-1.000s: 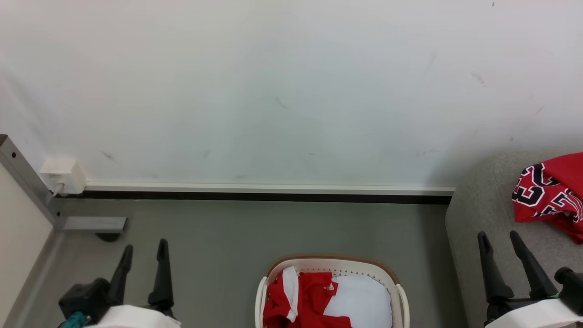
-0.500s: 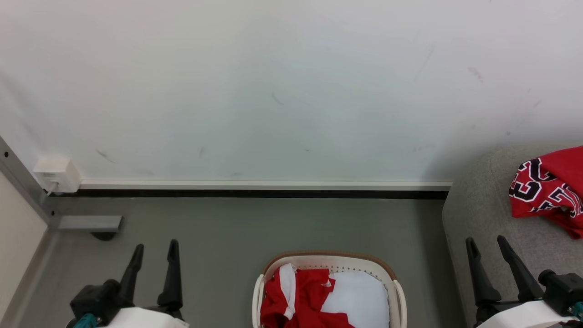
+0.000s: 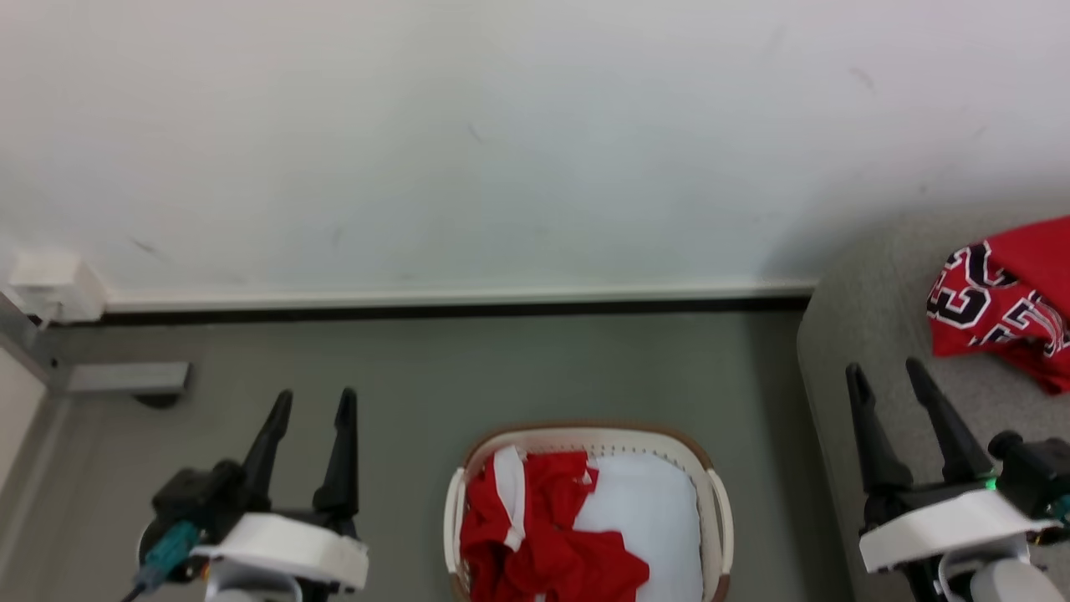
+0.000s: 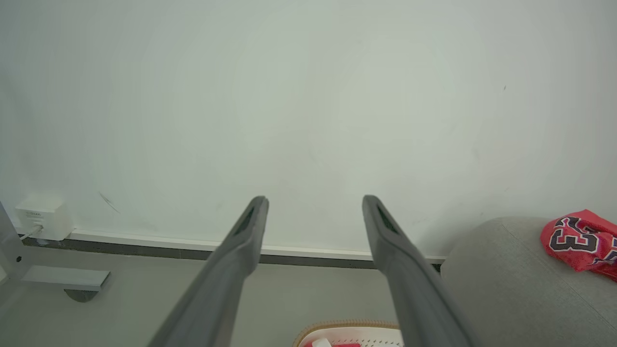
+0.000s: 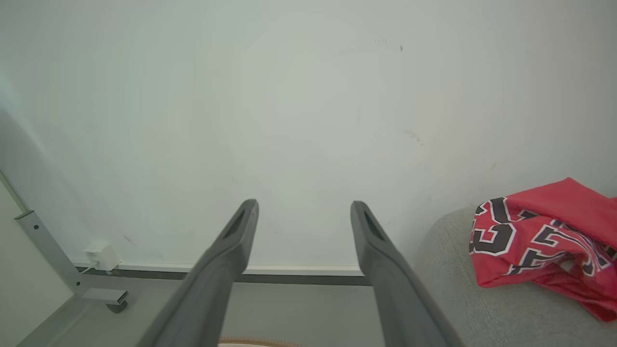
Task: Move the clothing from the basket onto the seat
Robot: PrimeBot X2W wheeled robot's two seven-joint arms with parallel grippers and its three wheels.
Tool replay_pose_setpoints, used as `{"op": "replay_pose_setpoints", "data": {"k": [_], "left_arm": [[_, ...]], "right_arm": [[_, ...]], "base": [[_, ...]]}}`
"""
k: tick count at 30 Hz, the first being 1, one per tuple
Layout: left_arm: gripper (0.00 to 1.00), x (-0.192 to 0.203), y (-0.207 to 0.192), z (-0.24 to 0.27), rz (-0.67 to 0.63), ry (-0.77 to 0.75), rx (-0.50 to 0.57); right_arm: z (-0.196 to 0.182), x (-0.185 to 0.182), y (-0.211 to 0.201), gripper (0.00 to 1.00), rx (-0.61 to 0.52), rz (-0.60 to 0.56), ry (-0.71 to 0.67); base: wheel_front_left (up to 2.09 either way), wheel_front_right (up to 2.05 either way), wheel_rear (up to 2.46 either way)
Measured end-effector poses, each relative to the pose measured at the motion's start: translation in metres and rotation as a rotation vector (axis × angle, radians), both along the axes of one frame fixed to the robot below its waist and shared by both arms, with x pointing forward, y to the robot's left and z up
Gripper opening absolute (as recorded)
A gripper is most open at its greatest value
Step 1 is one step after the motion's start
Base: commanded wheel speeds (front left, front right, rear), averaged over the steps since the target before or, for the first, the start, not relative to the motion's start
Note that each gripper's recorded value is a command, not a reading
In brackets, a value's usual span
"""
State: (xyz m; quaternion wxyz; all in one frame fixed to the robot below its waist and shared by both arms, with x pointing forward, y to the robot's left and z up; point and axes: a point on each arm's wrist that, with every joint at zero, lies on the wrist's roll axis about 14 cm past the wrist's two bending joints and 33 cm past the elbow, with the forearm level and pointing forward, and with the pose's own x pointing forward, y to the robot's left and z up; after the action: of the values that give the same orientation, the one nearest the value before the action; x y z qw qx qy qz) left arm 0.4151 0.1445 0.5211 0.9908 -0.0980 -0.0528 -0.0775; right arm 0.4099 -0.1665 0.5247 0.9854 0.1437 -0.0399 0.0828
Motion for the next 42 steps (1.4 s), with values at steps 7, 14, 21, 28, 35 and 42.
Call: {"op": "replay_pose_setpoints", "data": {"k": [7, 14, 21, 28, 35, 42], "left_arm": [[1.00, 0.046, -0.036, -0.035, -0.128, 0.086, 0.028], [1.00, 0.073, -0.085, -0.109, -0.317, 0.306, 0.099], [1.00, 0.077, -0.125, -0.189, -0.494, 0.526, 0.220], [1.00, 0.038, -0.162, -0.267, -0.752, 0.738, 0.419], [1.00, 0.028, -0.156, -0.328, -0.949, 0.789, 0.774], [1.00, 0.018, -0.145, -0.379, -1.119, 0.792, 1.092]], "right_arm": [[-0.006, 0.032, -0.013, 1.00, -0.008, -0.049, -0.004], [-0.022, 0.060, -0.032, 1.00, -0.008, -0.114, 0.004], [-0.044, 0.076, -0.044, 1.00, -0.016, -0.158, 0.031], [-0.064, 0.076, -0.066, 1.00, -0.030, -0.226, 0.074], [-0.076, 0.075, -0.084, 1.00, -0.057, -0.273, 0.098], [-0.094, 0.070, -0.097, 1.00, -0.039, -0.311, 0.144]], "base": [[0.00, 0.00, 0.00], [0.00, 0.00, 0.00], [0.00, 0.00, 0.00], [0.00, 0.00, 0.00], [0.00, 0.00, 0.00], [0.00, 0.00, 0.00]]}}
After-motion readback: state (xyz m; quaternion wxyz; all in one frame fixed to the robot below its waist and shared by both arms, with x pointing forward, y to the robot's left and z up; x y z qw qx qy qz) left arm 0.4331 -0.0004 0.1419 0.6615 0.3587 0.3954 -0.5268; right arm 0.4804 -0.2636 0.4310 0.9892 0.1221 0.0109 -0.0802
